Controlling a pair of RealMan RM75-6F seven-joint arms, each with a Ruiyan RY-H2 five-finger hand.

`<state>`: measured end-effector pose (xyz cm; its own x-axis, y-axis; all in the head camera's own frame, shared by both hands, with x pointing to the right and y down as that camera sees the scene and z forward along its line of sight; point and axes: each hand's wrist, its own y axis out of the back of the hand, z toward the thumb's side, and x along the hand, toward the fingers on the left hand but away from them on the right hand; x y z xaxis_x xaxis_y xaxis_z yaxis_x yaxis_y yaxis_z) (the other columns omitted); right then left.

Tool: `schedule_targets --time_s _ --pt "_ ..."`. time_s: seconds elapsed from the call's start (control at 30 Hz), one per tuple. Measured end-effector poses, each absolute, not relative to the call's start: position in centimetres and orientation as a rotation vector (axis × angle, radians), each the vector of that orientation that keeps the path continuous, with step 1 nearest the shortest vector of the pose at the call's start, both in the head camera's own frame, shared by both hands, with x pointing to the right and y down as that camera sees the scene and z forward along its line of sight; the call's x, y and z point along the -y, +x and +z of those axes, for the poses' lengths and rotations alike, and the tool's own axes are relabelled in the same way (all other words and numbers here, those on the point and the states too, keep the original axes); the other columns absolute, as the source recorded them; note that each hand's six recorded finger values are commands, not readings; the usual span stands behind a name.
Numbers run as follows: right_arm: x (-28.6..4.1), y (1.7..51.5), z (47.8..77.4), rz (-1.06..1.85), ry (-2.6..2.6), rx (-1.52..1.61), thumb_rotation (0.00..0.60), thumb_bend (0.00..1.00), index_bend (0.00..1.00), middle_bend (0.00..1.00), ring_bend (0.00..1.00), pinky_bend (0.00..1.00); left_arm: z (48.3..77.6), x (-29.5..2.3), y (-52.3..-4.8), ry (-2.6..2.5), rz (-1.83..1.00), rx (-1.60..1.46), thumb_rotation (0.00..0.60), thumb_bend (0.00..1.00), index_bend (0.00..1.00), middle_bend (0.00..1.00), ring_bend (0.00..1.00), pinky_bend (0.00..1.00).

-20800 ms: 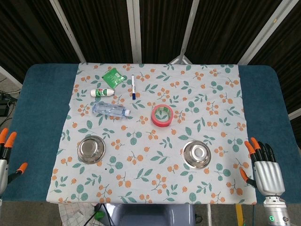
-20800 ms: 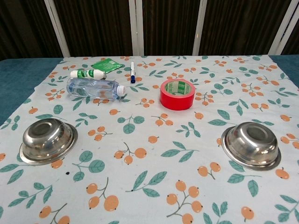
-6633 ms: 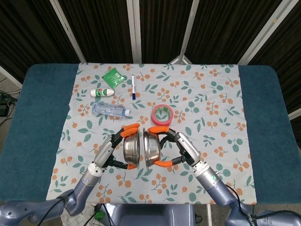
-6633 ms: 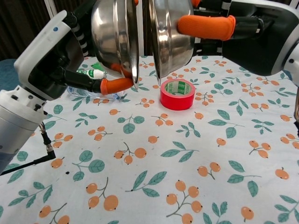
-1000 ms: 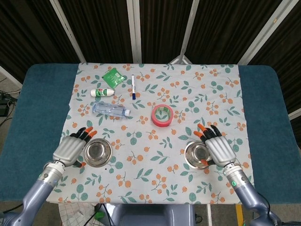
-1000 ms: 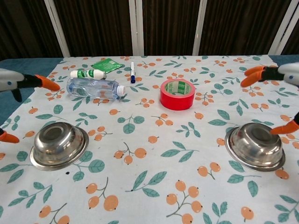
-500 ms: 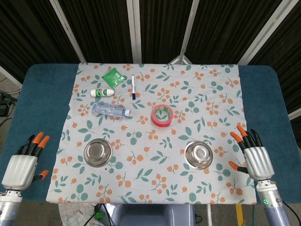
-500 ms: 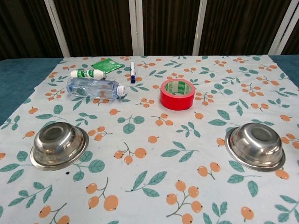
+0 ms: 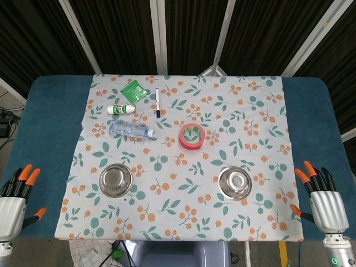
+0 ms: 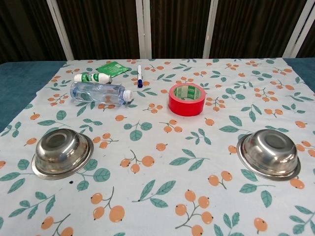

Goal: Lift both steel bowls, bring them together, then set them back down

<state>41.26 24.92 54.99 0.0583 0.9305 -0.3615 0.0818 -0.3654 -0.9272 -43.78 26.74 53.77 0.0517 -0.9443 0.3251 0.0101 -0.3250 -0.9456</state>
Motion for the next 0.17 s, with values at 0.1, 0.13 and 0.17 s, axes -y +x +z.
schedule_targets --time_s 0.1,0.13,0.17 --pt "-25.09 41.37 55.26 1.420 -1.592 1.036 0.600 0.06 0.19 0.05 0.11 0.05 53.84 -27.04 -43.97 -1.470 -1.415 -0.986 0.600 0.01 0.10 0.00 0.00 0.19" --pt "-25.12 41.44 55.36 1.429 -1.597 1.036 0.600 0.06 0.20 0.05 0.11 0.05 53.92 -27.09 -44.01 -1.472 -1.422 -0.985 0.600 0.01 0.10 0.00 0.00 0.19" --pt "-25.11 41.52 55.40 1.435 -1.599 1.039 0.600 0.06 0.20 0.05 0.11 0.05 53.99 -27.09 -44.04 -1.474 -1.428 -0.985 0.600 0.01 0.10 0.00 0.00 0.19"
